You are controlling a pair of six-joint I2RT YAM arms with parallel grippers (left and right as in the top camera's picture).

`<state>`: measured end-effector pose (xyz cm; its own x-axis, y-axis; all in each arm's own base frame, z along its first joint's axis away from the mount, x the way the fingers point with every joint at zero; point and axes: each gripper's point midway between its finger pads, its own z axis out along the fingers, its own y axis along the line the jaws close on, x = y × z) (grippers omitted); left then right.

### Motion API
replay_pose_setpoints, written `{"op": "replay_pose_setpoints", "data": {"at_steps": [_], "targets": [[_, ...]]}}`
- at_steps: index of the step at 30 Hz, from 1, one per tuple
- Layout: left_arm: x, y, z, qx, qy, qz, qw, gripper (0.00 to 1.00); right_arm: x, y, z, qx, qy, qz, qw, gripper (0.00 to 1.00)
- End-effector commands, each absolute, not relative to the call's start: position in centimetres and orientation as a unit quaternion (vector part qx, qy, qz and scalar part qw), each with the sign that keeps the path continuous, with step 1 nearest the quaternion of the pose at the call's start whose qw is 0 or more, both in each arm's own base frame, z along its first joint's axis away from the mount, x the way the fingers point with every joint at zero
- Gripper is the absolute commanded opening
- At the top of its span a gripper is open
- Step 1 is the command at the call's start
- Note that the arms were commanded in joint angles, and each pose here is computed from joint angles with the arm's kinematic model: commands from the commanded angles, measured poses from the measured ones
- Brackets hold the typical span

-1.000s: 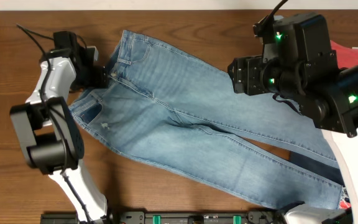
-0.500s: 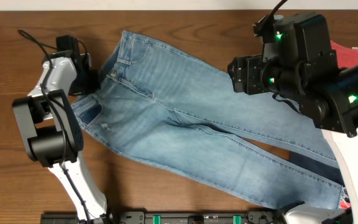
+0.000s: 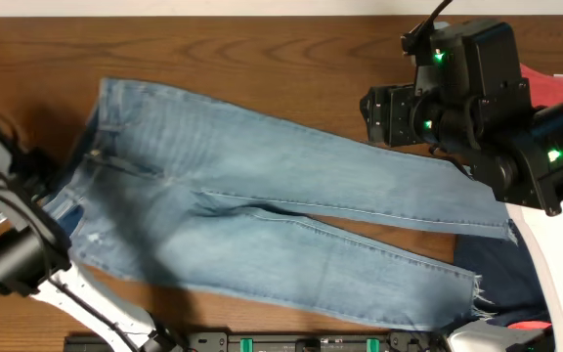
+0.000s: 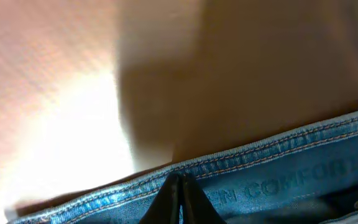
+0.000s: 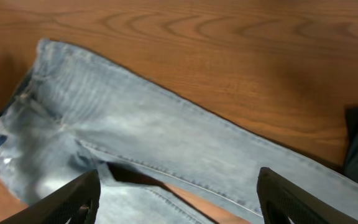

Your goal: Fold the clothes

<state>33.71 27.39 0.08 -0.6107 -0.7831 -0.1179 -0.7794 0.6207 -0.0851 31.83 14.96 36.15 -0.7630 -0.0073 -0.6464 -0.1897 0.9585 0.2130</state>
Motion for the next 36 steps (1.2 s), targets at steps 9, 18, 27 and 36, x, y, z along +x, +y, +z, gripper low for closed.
{"op": "replay_pose_setpoints", "data": {"at_steps": [9,18,27,36], "targets": [[39.5,18.3,11.3,-0.229,0.95,-0.062,0.201,0.17,32.1,14.4,35.9,-0.042,0.932,0.123,0.339,0.79],[41.7,6.0,7.3,-0.054,0.985,-0.09,0.137,0.11,32.1,14.5,35.9,-0.04,0.932,0.124,0.338,0.79],[41.4,3.4,0.6,-0.014,0.996,-0.057,0.061,0.06,32.1,14.4,35.8,-0.038,0.933,0.124,0.337,0.79],[40.4,13.4,-3.2,-0.192,0.979,0.041,0.049,0.06,32.1,14.4,35.9,-0.038,0.932,0.124,0.339,0.79]]}}
